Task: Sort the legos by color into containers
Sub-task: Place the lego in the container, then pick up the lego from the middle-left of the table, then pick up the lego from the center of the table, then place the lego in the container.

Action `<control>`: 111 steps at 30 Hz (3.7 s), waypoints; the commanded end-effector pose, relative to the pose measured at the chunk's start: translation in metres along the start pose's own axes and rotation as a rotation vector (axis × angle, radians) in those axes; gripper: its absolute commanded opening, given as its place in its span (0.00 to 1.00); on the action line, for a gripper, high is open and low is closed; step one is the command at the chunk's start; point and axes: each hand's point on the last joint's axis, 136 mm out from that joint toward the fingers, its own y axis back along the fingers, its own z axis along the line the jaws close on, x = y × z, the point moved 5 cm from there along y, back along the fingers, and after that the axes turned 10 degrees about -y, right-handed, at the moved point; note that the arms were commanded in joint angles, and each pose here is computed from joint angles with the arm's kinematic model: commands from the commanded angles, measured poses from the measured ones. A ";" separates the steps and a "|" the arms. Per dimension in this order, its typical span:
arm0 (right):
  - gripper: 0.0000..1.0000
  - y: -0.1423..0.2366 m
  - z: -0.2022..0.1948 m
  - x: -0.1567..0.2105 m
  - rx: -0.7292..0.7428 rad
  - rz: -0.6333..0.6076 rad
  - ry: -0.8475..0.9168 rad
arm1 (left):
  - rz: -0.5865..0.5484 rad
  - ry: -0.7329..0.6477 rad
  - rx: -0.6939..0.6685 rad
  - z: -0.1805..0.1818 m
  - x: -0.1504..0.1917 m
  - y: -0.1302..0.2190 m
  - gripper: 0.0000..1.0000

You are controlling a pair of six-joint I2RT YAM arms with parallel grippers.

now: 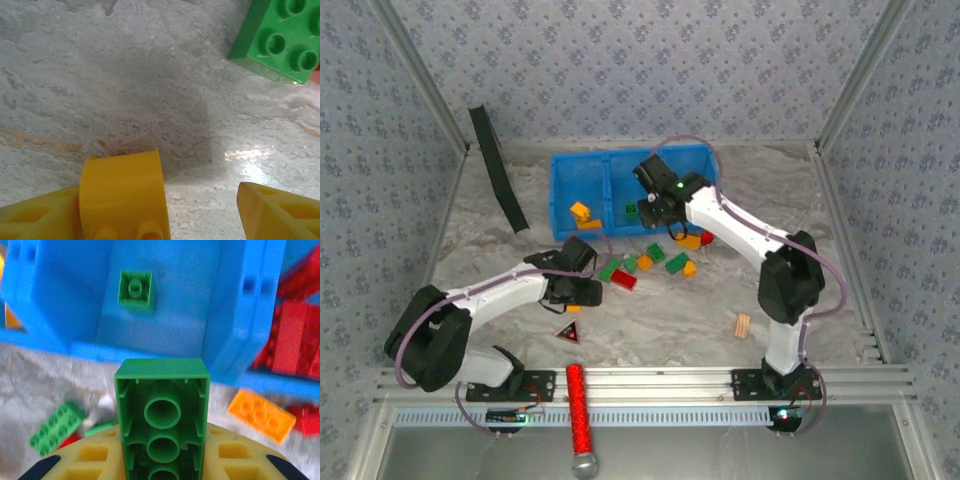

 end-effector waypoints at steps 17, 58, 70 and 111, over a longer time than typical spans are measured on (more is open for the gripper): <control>0.28 -0.108 0.006 -0.041 0.077 -0.013 0.064 | 0.047 0.033 -0.061 0.002 0.004 -0.016 0.70; 0.69 0.043 0.004 -0.018 -0.102 -0.147 0.155 | -0.239 -0.070 -0.145 0.007 -0.116 0.077 0.24; 0.86 0.034 -0.057 0.071 -0.025 0.011 0.070 | -0.364 -0.047 -0.160 0.030 -0.213 0.074 0.25; 0.68 -0.057 -0.103 0.137 0.045 0.205 -0.001 | -0.263 -0.046 -0.166 0.040 -0.243 0.020 0.61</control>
